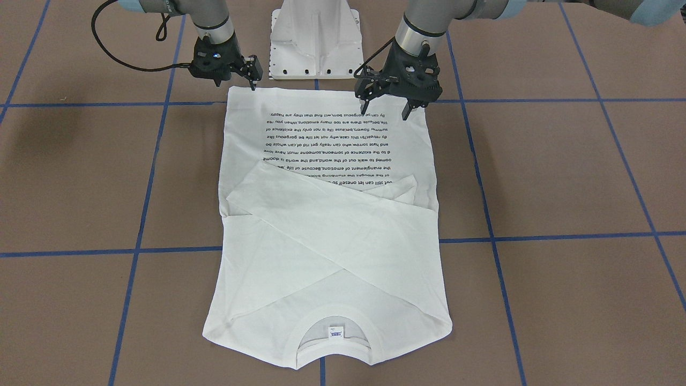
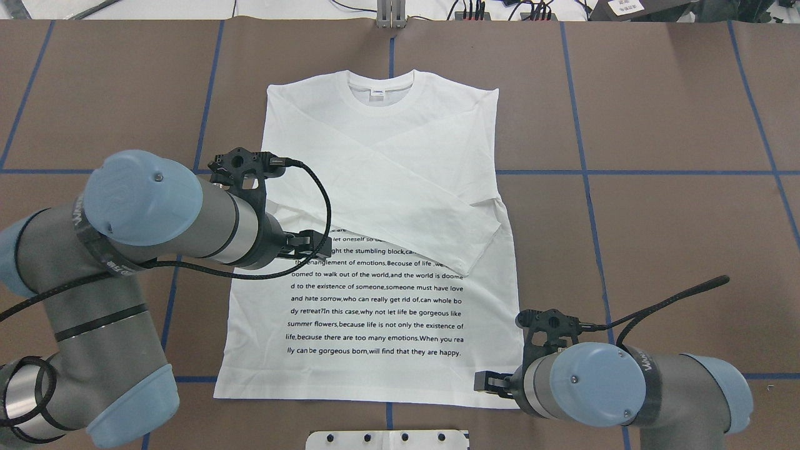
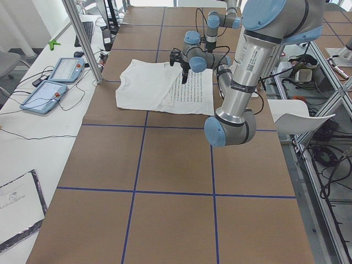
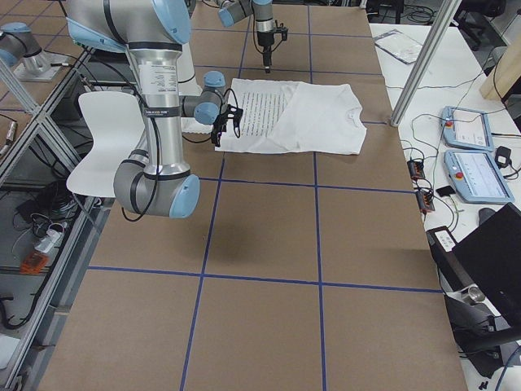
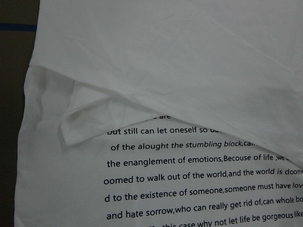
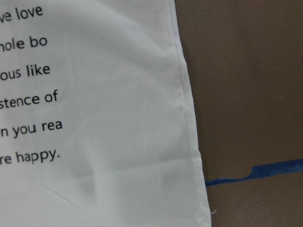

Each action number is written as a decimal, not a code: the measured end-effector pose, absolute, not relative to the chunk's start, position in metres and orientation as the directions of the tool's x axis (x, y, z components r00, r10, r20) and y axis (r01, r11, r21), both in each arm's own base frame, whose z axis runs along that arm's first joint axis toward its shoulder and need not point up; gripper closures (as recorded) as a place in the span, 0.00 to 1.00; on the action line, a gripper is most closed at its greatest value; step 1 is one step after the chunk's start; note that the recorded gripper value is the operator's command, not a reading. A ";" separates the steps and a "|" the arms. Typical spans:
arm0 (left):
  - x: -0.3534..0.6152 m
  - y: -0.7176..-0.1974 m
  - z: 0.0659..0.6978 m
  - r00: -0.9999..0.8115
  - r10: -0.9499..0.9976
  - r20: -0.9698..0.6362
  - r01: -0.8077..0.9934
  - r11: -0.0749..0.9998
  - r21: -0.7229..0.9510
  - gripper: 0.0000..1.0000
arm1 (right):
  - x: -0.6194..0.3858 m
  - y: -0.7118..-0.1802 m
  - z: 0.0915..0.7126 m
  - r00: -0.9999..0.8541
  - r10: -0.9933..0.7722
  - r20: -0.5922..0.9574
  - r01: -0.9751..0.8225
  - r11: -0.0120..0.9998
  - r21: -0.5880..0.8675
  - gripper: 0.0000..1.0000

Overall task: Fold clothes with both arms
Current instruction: 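Move both grippers to the shirt's side edges near the robot, then lower both grippers to the bottom corners of the shirt hem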

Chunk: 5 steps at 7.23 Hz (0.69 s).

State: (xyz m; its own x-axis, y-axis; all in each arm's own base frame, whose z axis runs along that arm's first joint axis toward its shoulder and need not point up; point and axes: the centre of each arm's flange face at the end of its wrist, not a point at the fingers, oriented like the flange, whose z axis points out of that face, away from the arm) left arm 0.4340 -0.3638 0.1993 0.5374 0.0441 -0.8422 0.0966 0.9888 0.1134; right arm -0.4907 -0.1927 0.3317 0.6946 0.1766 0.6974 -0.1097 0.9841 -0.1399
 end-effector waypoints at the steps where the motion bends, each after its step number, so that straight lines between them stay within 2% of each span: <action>1: 0.435 -0.364 0.198 0.535 0.046 -0.843 0.096 0.989 0.114 0.01 | -0.496 -0.191 0.337 0.704 0.176 0.688 -0.105 0.984 -0.143 0.10; 3: 0.437 -0.364 0.196 0.534 0.047 -0.844 0.096 0.989 0.116 0.01 | -0.500 -0.192 0.342 0.711 0.177 0.680 -0.104 0.984 -0.147 0.23; 5: 0.438 -0.365 0.197 0.536 0.047 -0.843 0.095 0.989 0.115 0.01 | -0.499 -0.193 0.344 0.714 0.180 0.676 -0.106 0.983 -0.150 0.27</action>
State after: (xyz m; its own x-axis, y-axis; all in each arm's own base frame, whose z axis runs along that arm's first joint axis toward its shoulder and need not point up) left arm 0.4383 -0.3645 0.1968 0.5359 0.0465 -0.8430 0.0953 0.9888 0.1151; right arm -0.4992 -0.1933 0.3443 0.7141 0.1803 0.6764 -0.1065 0.9830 -0.1497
